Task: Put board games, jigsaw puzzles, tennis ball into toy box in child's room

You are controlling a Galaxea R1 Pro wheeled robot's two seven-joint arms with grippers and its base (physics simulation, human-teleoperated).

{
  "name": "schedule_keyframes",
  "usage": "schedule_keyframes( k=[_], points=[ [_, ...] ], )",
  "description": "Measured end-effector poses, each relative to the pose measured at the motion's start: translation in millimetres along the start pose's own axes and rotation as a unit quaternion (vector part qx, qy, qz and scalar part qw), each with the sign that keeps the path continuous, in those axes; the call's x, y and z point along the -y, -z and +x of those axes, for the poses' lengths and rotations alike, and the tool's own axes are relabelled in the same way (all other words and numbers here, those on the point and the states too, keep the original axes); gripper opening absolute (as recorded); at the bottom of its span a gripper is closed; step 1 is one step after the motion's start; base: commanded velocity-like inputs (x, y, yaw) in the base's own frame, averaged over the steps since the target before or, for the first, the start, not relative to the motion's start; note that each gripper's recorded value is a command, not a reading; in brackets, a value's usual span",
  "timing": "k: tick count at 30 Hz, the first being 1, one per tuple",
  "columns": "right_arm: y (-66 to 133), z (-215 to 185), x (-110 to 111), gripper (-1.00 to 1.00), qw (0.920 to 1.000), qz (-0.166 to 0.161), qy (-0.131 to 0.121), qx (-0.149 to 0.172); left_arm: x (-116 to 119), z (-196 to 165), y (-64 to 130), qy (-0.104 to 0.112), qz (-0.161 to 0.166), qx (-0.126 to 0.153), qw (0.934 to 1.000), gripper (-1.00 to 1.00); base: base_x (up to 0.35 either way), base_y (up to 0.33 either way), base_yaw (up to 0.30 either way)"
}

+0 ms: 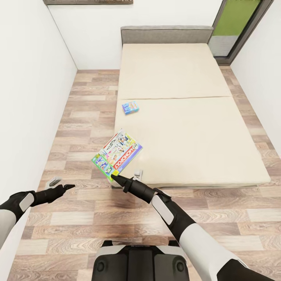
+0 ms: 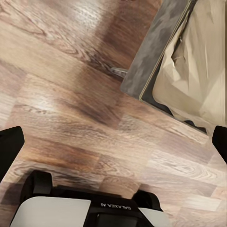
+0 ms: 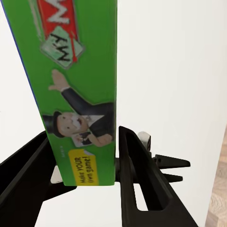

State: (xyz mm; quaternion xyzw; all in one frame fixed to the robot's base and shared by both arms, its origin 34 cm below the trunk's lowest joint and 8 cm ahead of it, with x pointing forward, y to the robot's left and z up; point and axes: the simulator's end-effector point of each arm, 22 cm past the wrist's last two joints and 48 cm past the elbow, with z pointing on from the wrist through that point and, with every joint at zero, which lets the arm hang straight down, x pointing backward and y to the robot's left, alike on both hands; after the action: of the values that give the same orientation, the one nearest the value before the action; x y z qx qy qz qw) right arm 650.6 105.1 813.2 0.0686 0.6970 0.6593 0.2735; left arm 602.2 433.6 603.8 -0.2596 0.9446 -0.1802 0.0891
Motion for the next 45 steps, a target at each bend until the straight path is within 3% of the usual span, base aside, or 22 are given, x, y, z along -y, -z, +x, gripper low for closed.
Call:
schedule_keyframes(
  k=[45],
  points=[
    [-6.7, -23, -36, -1.00, 0.9993, -0.017, 0.033, 0.005, 28, -27, 27.3, -0.012, 0.019, 0.030, 0.9993, 1.00, 0.000, 0.000, 0.000]
  ],
)
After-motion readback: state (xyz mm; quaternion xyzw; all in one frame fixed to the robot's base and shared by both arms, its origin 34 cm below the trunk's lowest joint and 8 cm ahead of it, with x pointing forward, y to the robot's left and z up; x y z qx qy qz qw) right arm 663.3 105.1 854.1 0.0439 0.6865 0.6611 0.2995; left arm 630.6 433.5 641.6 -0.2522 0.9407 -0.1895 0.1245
